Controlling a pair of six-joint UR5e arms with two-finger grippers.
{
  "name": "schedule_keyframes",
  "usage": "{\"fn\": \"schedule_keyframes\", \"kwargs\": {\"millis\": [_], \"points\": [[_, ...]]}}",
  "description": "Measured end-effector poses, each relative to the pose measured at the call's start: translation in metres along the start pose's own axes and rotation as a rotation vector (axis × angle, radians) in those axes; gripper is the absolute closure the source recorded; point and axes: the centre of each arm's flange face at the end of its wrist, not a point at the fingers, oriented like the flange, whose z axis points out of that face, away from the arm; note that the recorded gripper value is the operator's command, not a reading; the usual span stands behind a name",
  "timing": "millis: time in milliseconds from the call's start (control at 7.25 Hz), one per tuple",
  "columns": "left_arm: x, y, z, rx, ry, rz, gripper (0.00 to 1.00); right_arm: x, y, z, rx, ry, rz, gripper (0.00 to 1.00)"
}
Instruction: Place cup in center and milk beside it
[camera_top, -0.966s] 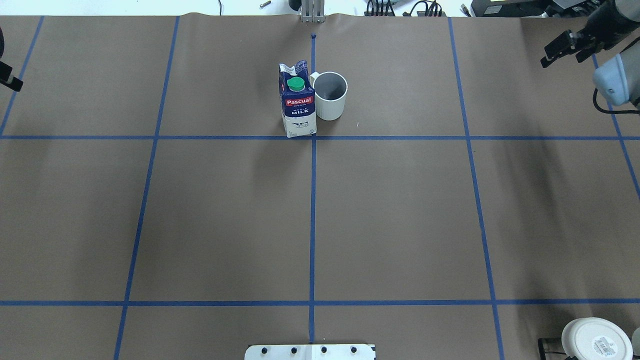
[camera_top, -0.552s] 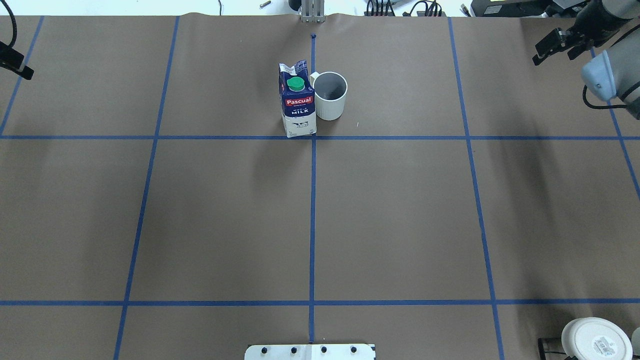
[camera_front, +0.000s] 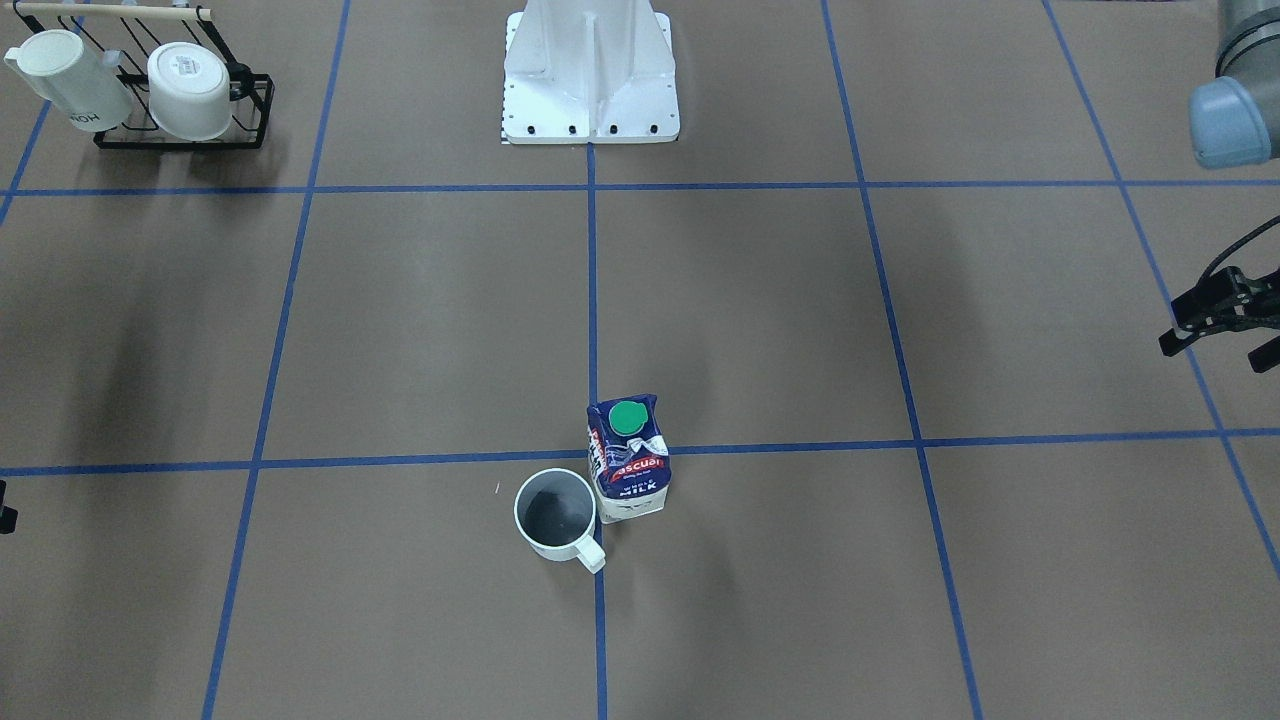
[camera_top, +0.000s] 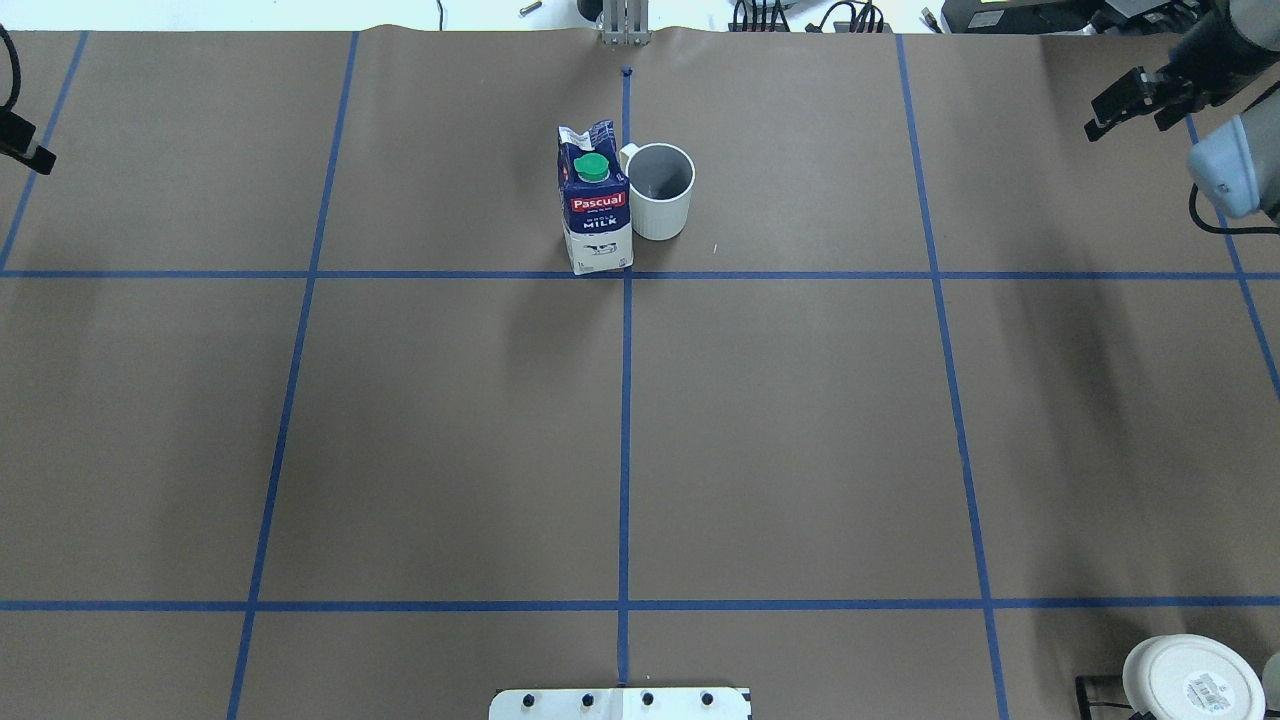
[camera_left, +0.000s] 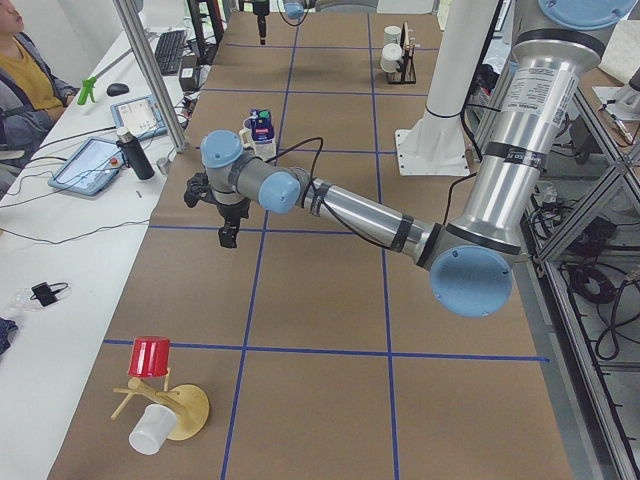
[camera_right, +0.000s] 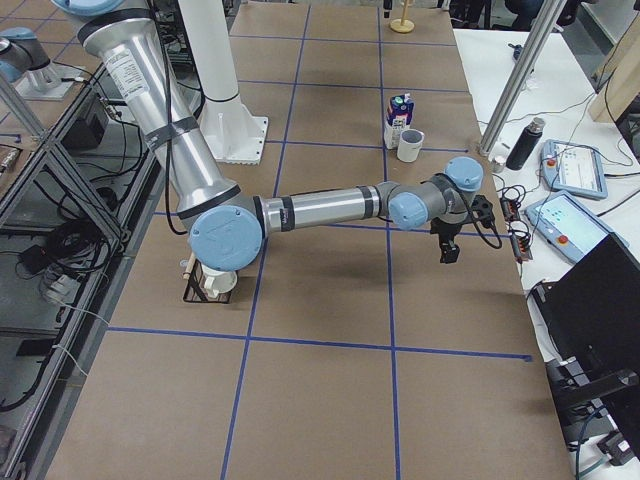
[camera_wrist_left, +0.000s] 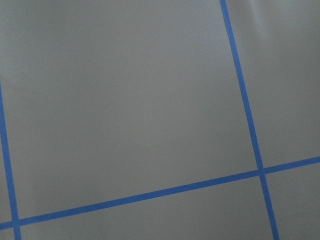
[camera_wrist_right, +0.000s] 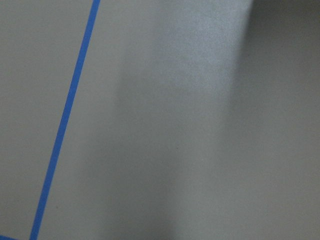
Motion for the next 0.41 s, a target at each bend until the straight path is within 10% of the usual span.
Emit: {"fn": "schedule_keyframes", "kwargs": {"millis": [414], "points": [[-0.003, 0.022, -0.004, -0.001, 0.004, -0.001, 0.02, 0.020, 0.076, -0.005, -0.005, -0.009, 0.005, 0.00]]}}
